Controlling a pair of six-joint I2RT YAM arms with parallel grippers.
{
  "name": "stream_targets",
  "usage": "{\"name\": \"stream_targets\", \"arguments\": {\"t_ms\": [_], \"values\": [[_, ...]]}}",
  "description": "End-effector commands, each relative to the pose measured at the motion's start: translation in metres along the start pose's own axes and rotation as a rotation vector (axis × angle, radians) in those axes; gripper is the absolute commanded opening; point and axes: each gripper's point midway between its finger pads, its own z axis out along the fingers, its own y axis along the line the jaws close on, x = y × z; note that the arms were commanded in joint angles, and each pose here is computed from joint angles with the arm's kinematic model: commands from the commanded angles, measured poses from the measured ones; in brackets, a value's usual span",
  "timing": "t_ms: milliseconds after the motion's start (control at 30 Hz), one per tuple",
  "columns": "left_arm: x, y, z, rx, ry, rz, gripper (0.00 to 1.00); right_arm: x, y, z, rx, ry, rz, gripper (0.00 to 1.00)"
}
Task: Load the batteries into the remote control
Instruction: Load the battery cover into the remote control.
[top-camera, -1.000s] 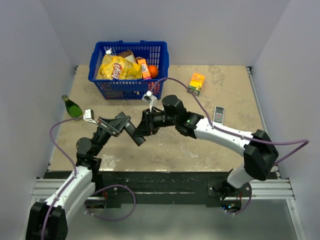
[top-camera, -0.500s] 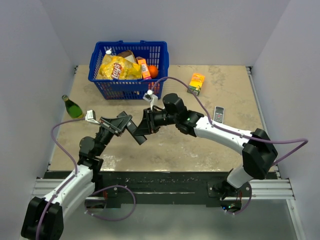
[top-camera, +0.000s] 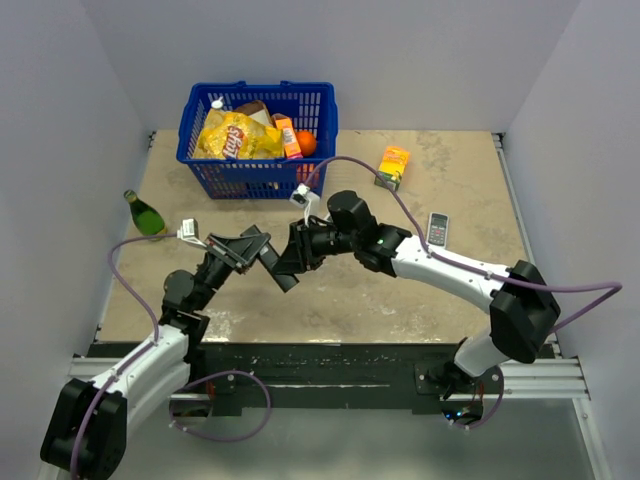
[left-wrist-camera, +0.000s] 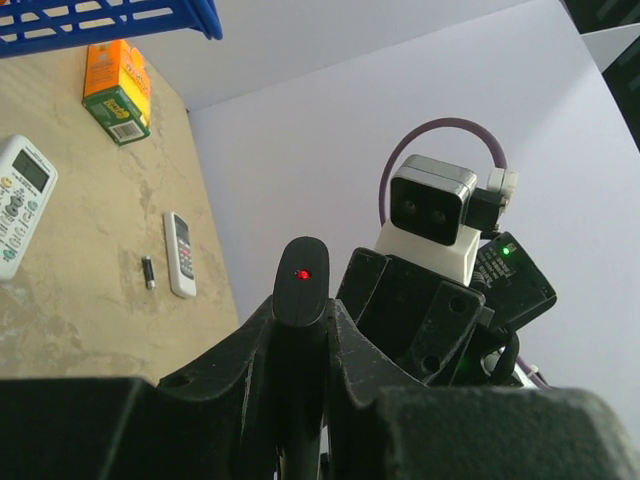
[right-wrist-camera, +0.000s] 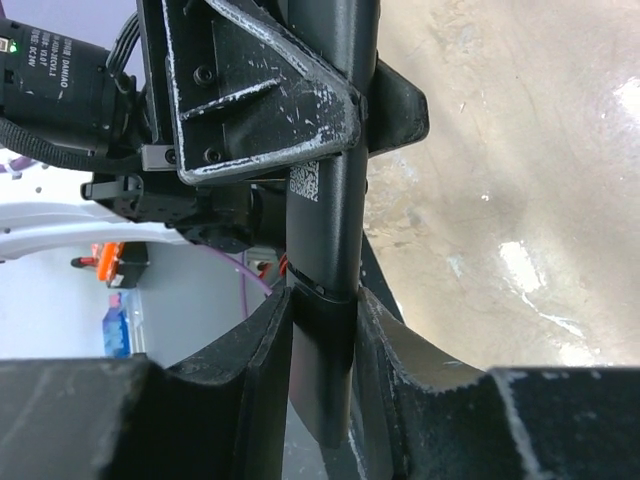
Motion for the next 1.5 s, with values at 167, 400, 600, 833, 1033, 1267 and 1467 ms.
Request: {"name": "stream_targets", "arguments": {"t_ms": [167,400,600,833,1033,1267,1467], "values": [[0.012,-0.026,0.0,0.083,0.068,0.072,0.0,-0.03,-0.008,-0.007,0.077,-0.113,-0.106,0.38],[0.008,-0.02,0.002,0.06,0.052,0.087,0.0,-0.039,-0.005,-0.011,0.09,-0.135,-0.12,0.52],[0.002,-0.01,0.004,0.015,0.034,0.1,0.0,-0.043,-0.004,-0.028,0.155,-0.14,-0.154,0.64],[-0.01,-0.002,0.01,-0.058,0.008,0.137,0.0,-0.034,-0.017,-0.063,0.326,-0.108,-0.225,0.68],[-0.019,0.005,0.013,-0.124,-0.024,0.174,0.0,-0.011,-0.01,-0.077,0.474,-0.054,-0.287,0.67],[-0.025,0.006,0.014,-0.18,-0.033,0.212,0.0,0.008,-0.003,-0.067,0.589,0.026,-0.366,0.64],[-0.029,0.001,0.011,-0.183,-0.054,0.242,0.0,0.009,0.009,-0.059,0.557,0.02,-0.374,0.6]]}}
